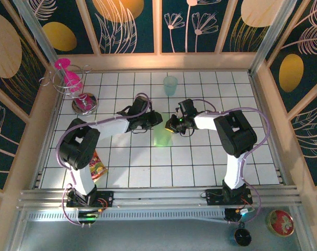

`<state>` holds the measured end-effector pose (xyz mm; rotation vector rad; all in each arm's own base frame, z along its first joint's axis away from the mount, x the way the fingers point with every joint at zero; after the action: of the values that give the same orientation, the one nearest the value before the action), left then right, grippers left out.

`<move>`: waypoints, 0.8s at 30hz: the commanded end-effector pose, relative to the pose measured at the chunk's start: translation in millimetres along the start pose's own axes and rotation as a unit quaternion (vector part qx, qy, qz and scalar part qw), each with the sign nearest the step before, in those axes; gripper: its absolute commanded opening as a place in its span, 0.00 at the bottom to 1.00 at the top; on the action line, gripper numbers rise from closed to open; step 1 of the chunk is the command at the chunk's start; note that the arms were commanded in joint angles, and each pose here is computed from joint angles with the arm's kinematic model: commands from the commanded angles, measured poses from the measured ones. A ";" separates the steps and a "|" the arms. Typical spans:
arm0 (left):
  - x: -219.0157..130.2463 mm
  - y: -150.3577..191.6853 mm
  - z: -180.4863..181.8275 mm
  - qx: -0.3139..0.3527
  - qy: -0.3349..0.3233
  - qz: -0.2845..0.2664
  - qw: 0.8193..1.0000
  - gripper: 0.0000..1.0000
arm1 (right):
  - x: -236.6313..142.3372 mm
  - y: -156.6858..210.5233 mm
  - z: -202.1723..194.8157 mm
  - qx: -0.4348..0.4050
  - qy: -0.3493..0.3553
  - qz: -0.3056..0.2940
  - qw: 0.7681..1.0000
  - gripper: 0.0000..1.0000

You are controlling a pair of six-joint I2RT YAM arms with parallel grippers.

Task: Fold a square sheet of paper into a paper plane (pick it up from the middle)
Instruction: First fold the square sheet of paper in half at the center of the table.

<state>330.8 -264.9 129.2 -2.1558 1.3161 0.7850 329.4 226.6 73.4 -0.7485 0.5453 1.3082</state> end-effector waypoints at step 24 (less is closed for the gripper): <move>43.4 7.0 21.9 0.006 -0.070 0.063 0.996 0.09 | 22.4 39.4 -48.2 0.044 0.110 0.073 0.990 0.11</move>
<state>334.7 -276.8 84.6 -2.0175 1.3782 0.9502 329.4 226.6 72.5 -0.7502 0.5485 1.3107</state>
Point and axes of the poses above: each hand's point on the last joint's axis, 136 mm out from that joint toward the fingers, its own x axis out along the fingers, its own z axis along the line the jaws close on, y = z × x, the point moved 8 cm from there along -x, back along the fingers, and after that the axes turned 10 degrees about -x, right-handed, at the moved point
